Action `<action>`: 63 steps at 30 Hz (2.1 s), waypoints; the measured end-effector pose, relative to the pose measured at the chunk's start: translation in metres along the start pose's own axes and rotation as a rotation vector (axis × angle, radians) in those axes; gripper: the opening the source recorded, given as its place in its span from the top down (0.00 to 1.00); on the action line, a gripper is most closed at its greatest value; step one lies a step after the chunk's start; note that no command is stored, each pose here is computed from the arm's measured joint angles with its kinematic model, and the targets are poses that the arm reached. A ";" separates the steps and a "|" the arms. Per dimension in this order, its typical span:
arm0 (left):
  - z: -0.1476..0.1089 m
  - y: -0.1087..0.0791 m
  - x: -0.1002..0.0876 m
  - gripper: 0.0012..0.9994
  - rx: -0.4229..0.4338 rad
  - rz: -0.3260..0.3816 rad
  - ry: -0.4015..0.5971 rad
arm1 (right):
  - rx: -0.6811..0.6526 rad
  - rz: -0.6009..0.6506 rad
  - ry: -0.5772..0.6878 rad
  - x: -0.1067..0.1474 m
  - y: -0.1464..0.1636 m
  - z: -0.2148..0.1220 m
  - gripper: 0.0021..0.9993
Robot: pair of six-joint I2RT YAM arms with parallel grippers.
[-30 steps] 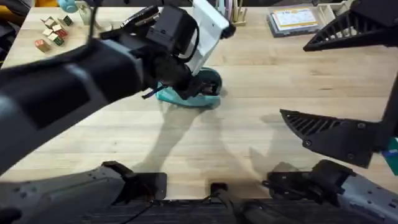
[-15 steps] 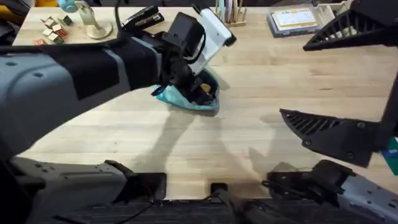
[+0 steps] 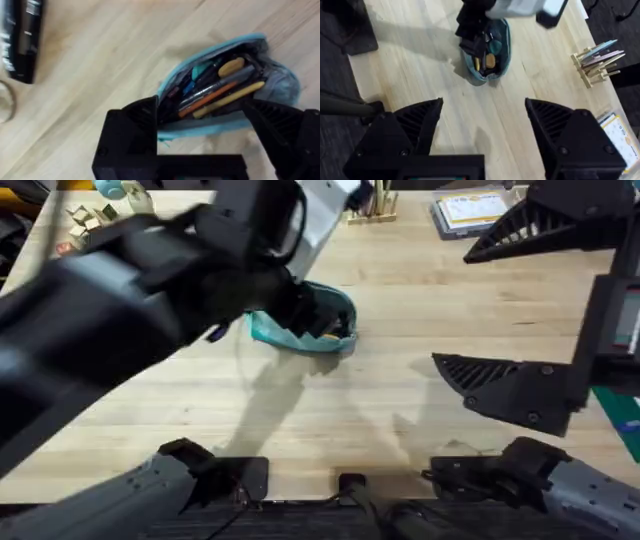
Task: Unzip the bag, pick up the pens from the table one at a time and place them inside, then zip the bag closed.
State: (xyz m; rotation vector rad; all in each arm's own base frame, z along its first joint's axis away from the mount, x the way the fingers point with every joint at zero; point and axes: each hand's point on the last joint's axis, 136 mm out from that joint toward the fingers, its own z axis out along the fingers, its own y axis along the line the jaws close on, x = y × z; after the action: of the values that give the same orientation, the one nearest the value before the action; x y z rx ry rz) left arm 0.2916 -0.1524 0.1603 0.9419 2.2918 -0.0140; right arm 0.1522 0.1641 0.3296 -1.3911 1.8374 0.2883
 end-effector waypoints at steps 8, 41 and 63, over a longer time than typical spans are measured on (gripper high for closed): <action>-0.101 0.022 0.008 0.01 -0.154 0.130 -0.172 | 0.014 -0.005 -0.025 -0.006 -0.004 0.000 0.00; -0.143 0.085 0.132 0.01 -0.376 0.123 0.243 | -0.072 0.020 0.077 -0.005 -0.009 0.049 0.00; -0.112 0.146 0.151 0.01 -0.236 0.055 0.127 | -0.072 0.020 0.077 -0.005 -0.009 0.049 0.00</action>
State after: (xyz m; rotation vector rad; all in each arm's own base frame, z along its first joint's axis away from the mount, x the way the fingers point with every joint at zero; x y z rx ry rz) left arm 0.2403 0.0773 0.1945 0.9039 2.3184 0.3420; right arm 0.1831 0.1943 0.3036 -1.4517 1.9220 0.3183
